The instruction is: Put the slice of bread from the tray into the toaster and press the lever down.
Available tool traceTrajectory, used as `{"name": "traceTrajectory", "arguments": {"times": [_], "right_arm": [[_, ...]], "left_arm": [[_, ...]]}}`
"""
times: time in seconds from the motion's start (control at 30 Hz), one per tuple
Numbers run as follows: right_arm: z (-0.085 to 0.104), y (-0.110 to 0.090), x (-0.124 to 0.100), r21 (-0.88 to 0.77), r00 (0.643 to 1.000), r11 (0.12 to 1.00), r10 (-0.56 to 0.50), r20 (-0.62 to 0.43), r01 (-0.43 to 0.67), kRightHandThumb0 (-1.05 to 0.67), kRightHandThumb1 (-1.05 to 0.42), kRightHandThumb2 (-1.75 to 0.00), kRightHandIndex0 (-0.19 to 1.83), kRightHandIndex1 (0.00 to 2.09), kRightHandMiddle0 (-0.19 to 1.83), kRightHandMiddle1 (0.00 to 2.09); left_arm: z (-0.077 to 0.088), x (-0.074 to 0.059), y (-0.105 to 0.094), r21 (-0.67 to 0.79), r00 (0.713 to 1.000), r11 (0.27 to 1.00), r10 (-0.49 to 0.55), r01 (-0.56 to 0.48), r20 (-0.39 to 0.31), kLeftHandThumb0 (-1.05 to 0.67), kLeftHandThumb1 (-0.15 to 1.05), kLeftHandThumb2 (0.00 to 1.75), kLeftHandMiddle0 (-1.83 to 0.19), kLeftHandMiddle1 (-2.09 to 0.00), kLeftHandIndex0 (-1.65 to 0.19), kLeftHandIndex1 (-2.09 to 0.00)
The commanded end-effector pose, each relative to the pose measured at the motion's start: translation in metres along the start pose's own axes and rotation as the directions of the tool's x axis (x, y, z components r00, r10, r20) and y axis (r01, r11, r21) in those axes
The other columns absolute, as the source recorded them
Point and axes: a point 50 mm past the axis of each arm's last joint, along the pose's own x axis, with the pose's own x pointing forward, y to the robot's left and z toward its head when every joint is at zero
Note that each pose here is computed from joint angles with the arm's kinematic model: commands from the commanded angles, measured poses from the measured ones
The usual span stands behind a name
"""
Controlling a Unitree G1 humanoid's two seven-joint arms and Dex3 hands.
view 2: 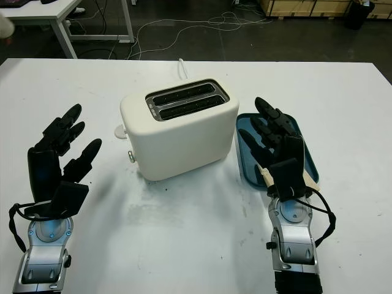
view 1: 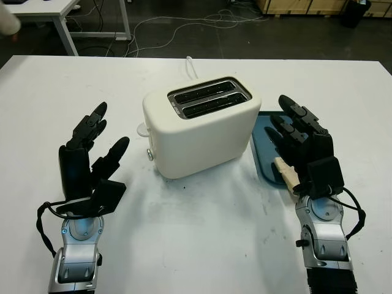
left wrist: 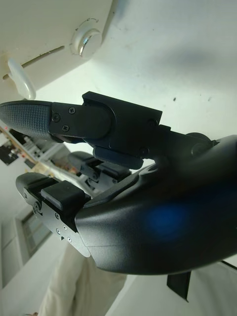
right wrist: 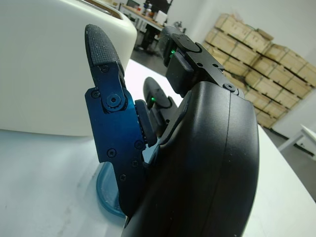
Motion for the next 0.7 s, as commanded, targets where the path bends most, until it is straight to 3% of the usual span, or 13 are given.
{"name": "traceTrajectory", "arguments": {"times": [0.0, 0.47, 0.67], "right_arm": [[0.003, 0.0, 0.001, 0.001, 1.0, 1.0, 0.003, 0.005, -0.003, -0.57, -0.91, 0.0, 0.6, 0.01, 0.54, 0.0], [0.008, -0.003, 0.0, -0.067, 0.998, 0.997, 0.049, 0.026, -0.047, -0.61, -0.91, 0.0, 0.58, 0.0, 0.51, 0.0], [0.022, -0.019, -0.007, -0.353, 0.987, 0.932, 0.126, 0.099, -0.083, -0.6, -0.9, 0.0, 0.61, 0.02, 0.55, 0.02]], "left_arm": [[0.0, 0.0, -0.001, -0.007, 1.0, 1.0, -0.009, 0.009, 0.004, -0.73, 0.92, 0.21, -0.69, -0.06, -0.58, -0.01], [0.0, 0.0, -0.002, -0.011, 1.0, 1.0, -0.01, 0.01, 0.008, -0.74, 0.92, 0.22, -0.7, -0.04, -0.59, -0.01], [0.0, 0.0, -0.003, -0.013, 1.0, 1.0, -0.016, 0.016, -0.005, -0.75, 0.92, 0.23, -0.71, -0.04, -0.59, 0.0]]}}
